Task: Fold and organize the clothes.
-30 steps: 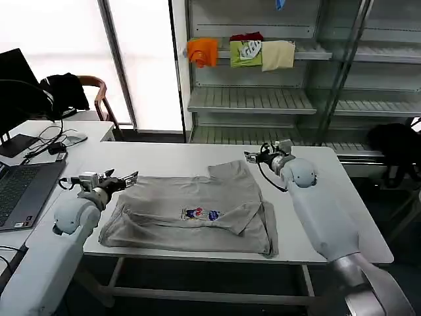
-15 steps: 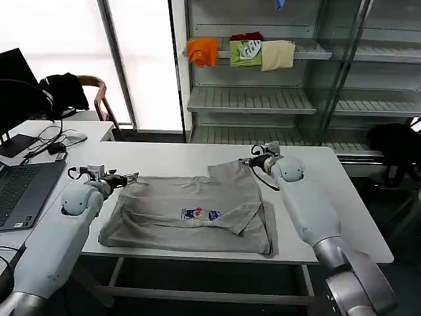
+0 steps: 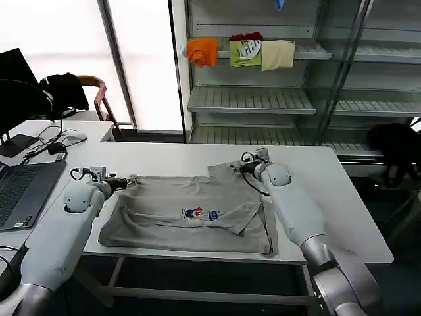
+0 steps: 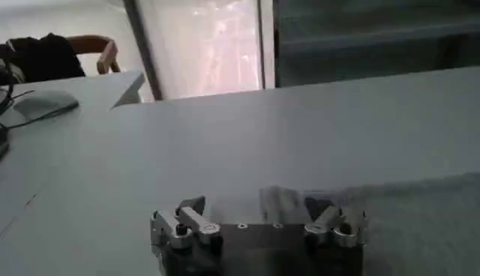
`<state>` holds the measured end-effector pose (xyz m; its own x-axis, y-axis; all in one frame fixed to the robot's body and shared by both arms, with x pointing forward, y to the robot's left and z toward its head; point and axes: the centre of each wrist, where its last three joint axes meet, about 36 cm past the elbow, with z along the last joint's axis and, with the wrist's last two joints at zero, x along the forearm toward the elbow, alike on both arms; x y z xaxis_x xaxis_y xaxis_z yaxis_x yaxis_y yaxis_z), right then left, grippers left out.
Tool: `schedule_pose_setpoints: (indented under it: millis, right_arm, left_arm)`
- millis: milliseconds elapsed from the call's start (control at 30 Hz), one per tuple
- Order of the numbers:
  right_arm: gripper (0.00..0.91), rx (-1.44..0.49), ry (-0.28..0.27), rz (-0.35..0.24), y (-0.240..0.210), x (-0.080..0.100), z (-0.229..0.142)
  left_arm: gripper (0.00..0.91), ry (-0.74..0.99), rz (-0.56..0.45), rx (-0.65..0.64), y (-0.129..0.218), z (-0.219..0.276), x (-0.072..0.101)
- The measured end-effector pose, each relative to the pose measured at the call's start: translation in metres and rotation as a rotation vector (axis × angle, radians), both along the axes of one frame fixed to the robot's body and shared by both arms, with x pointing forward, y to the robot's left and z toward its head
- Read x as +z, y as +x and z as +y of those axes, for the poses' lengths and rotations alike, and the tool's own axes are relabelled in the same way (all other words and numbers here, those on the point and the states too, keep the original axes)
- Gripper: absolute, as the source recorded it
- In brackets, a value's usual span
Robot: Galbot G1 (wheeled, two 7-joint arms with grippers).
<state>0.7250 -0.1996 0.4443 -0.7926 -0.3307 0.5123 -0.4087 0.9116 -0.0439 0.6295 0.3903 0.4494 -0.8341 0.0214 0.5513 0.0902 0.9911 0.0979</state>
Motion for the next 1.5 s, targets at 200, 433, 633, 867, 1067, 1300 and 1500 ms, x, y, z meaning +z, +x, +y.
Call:
schedule_pose_setpoints:
  millis: [200,433,633,867,1067,1300,1500]
  right_arm:
    - [0.111,0.015,0.004,0.015,-0.003,-0.005,0.001]
    - [0.0,0.04,0.008,0.027,-0.007,-0.009,-0.003]
    - [0.0,0.059,0.007,0.026,-0.01,-0.01,-0.008]
    - [0.0,0.077,-0.001,0.014,-0.014,-0.003,-0.009]
    - [0.0,0.095,-0.003,-0.016,-0.018,0.013,-0.01]
    - [0.0,0.128,0.013,-0.081,-0.031,0.043,-0.011]
    - [0.0,0.164,0.037,-0.132,-0.053,0.067,-0.016]
  left_arm:
    - [0.01,-0.003,0.007,-0.016,-0.001,-0.002,-0.004]
    - [0.01,-0.01,0.012,-0.037,-0.005,-0.001,-0.006]
    - [0.0,-0.021,0.014,-0.059,-0.01,0.003,-0.006]
    - [0.0,-0.05,-0.008,-0.078,-0.012,0.002,0.004]
    - [0.0,-0.071,-0.039,-0.087,-0.015,0.002,0.017]
    - [0.0,-0.085,-0.078,-0.088,-0.025,0.004,0.029]
    - [0.0,-0.098,-0.119,-0.09,-0.042,0.005,0.036]
